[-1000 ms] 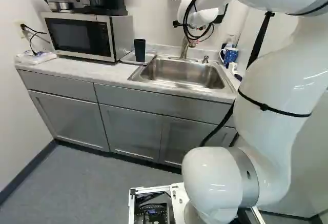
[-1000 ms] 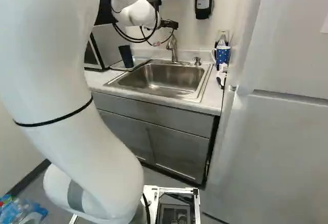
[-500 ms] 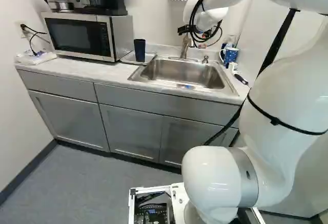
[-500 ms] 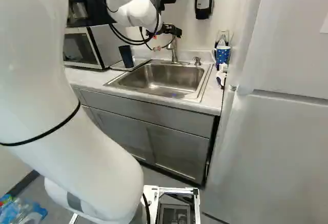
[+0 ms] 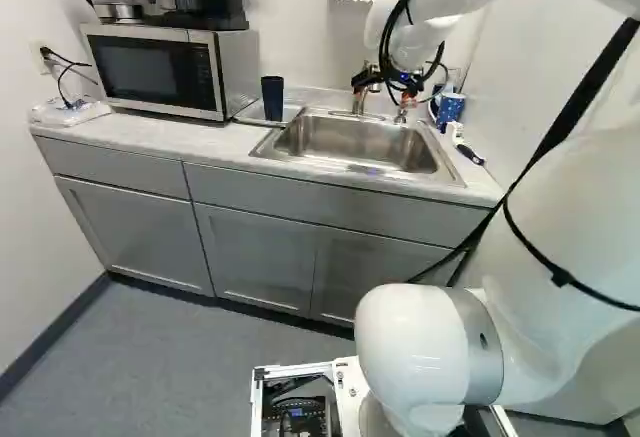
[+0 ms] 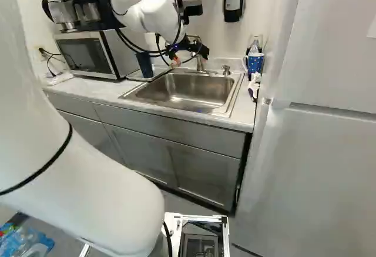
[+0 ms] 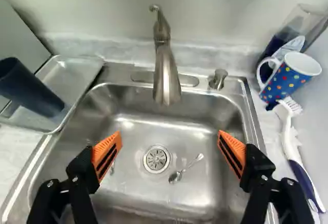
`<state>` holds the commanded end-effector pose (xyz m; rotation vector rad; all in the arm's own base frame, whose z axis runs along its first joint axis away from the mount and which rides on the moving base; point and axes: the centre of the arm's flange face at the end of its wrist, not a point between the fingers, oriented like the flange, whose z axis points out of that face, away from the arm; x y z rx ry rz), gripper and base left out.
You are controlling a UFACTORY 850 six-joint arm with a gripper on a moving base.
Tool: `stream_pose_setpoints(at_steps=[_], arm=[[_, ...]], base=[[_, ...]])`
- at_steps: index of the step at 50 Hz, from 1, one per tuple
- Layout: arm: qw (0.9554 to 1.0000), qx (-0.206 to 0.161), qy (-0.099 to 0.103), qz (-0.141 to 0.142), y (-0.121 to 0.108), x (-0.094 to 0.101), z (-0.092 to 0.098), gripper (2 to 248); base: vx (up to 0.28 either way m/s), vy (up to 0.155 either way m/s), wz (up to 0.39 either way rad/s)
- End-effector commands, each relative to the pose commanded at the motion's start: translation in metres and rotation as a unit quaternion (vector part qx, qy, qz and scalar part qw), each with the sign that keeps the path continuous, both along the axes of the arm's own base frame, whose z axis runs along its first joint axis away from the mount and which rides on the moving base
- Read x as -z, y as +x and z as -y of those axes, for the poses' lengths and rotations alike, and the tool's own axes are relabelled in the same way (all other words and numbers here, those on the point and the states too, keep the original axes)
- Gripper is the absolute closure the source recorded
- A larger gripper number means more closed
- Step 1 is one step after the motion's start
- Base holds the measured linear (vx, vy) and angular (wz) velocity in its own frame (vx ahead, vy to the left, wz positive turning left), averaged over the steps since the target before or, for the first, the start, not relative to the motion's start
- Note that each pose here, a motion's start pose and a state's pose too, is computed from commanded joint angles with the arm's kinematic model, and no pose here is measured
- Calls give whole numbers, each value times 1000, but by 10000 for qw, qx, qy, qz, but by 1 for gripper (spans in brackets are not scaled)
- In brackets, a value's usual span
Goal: Rinse the cup and place it in the tray
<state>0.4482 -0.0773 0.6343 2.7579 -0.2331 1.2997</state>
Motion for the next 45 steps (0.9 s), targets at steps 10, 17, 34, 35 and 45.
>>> stream_pose_setpoints(at_steps=[10, 17, 34, 35, 45], arm=[[9996, 13, 42, -284, -3, 4, 0, 3], [9996, 13, 42, -284, -3, 4, 0, 3], [9996, 13, 42, -284, -3, 4, 0, 3], [9996, 13, 42, -284, -3, 4, 0, 3], [9996, 13, 42, -284, -3, 4, 0, 3]], base=[[0, 0, 0], [0, 0, 0], [0, 0, 0], [0, 0, 0], [0, 0, 0]])
